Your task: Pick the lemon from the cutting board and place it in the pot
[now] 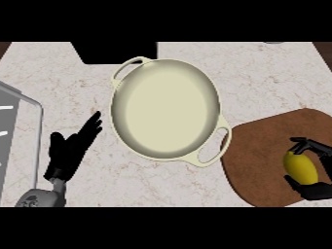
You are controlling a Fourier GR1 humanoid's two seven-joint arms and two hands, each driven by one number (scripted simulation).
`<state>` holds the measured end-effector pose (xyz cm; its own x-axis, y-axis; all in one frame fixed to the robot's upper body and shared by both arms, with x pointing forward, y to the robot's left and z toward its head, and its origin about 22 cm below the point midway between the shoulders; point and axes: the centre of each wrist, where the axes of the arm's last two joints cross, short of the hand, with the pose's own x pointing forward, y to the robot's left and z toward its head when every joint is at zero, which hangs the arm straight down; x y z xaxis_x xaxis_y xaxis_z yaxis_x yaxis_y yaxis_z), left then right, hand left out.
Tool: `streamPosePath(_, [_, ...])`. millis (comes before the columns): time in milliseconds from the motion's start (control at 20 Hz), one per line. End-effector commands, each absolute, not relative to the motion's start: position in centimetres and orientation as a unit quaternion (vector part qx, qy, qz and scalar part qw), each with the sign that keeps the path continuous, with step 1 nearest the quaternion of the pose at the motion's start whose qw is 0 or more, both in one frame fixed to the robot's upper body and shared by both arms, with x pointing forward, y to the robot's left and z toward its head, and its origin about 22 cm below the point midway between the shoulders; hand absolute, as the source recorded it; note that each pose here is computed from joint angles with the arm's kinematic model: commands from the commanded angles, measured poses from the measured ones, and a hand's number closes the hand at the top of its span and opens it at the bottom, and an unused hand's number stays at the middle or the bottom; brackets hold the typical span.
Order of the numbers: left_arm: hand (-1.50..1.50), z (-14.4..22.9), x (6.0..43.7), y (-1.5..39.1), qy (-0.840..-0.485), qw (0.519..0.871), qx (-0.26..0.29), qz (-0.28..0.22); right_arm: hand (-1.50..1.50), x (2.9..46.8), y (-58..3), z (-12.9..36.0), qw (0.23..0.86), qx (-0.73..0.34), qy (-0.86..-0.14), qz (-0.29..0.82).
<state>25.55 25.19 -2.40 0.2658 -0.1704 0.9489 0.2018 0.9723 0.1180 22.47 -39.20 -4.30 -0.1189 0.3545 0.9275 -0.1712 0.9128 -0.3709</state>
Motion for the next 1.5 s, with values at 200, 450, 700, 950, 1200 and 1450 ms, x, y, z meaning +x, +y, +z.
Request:
streamPosePath(200, [0.0,-3.6,23.8,26.6,-0.578,0.81,-0.001,-0.098,1.5,21.3,-34.2,-1.6,0.606,-0.259,-0.735,0.157])
streamPosePath(450, [0.0,-2.9,24.2,27.2,-0.583,0.806,0.004,-0.103,1.5,19.8,-29.3,0.5,0.563,-0.314,-0.741,0.189])
streamPosePath(700, [0.0,-2.2,24.8,25.8,-0.587,0.803,-0.005,-0.101,1.5,18.6,-25.4,4.1,0.515,-0.375,-0.742,0.211])
streamPosePath(950, [0.0,-2.6,24.0,25.7,-0.587,0.801,-0.01,-0.116,1.5,17.0,-22.7,7.7,0.485,-0.428,-0.722,0.245])
streamPosePath(1200, [0.0,-1.8,25.3,25.1,-0.592,0.796,-0.015,-0.126,1.5,16.9,-19.1,11.6,0.483,-0.47,-0.692,0.257])
streamPosePath(1450, [0.0,-2.3,25.5,23.4,-0.594,0.792,-0.034,-0.136,1.5,18.1,-14.1,13.8,0.484,-0.504,-0.657,0.284])
